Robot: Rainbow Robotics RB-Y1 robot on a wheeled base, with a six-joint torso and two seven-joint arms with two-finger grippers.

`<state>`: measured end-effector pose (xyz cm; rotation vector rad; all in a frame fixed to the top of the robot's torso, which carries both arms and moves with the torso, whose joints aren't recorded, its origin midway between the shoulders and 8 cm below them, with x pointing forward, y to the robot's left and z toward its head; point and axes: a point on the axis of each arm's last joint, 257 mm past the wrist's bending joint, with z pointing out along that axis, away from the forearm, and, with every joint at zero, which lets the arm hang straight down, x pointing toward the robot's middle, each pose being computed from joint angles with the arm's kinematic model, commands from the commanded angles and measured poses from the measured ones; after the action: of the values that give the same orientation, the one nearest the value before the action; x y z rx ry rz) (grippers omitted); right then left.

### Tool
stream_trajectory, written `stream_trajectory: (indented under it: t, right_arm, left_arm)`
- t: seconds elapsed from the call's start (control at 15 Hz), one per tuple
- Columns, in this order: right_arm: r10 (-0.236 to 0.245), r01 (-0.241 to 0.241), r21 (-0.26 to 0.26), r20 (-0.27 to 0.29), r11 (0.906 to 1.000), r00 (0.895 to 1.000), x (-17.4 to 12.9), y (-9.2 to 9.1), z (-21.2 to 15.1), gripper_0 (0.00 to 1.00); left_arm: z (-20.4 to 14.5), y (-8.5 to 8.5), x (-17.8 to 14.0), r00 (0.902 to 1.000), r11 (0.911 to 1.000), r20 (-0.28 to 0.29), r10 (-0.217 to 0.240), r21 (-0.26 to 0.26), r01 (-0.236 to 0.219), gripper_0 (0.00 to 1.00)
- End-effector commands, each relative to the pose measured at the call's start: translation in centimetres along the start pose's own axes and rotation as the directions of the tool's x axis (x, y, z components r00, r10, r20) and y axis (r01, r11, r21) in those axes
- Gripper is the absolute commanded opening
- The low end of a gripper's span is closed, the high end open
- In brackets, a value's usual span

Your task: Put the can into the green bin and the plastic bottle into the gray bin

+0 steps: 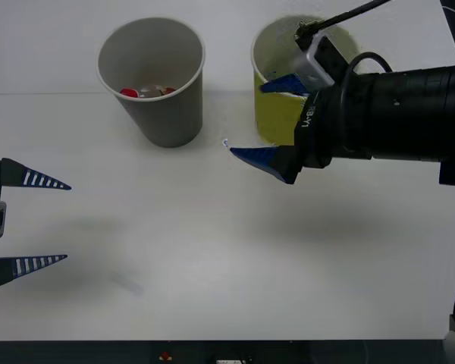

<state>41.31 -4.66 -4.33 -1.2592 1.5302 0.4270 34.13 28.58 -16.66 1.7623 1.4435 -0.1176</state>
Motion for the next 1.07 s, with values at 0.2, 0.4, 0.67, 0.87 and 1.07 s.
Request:
stream_trajectory:
  t: [0.2, 0.4, 0.67, 0.87, 1.07]
  right_arm:
    - [-0.072, 0.072, 0.006, -0.047, 0.9974, 0.996, 5.2, 1.1, -1.5, 1.00]
    - [-0.119, 0.121, 0.005, -0.117, 0.9927, 0.986, 9.1, 1.4, -2.9, 1.00]
    - [-0.168, 0.167, -0.021, -0.176, 0.9858, 0.970, 12.8, 2.2, -4.8, 1.00]
    - [-0.189, 0.183, -0.047, -0.213, 0.9820, 0.959, 14.7, 2.7, -6.6, 1.00]
    - [-0.206, 0.193, -0.073, -0.260, 0.9784, 0.943, 16.6, 3.0, -8.5, 1.00]
  left_arm:
    - [0.0, 0.0, 0.0, 1.0000, 1.0000, 0.000, 0.000, 0.000, 0.000, 1.00]
    - [0.0, 0.0, 0.0, 1.0000, 1.0000, 0.000, 0.000, 0.000, 0.000, 1.00]
    - [0.0, 0.0, 0.0, 1.0000, 1.0000, 0.000, 0.000, 0.000, 0.000, 1.00]
    - [0.0, 0.0, 0.0, 1.0000, 1.0000, 0.000, 0.000, 0.000, 0.000, 1.00]
    - [0.0, 0.0, 0.0, 1.0000, 1.0000, 0.000, 0.000, 0.000, 0.000, 1.00]
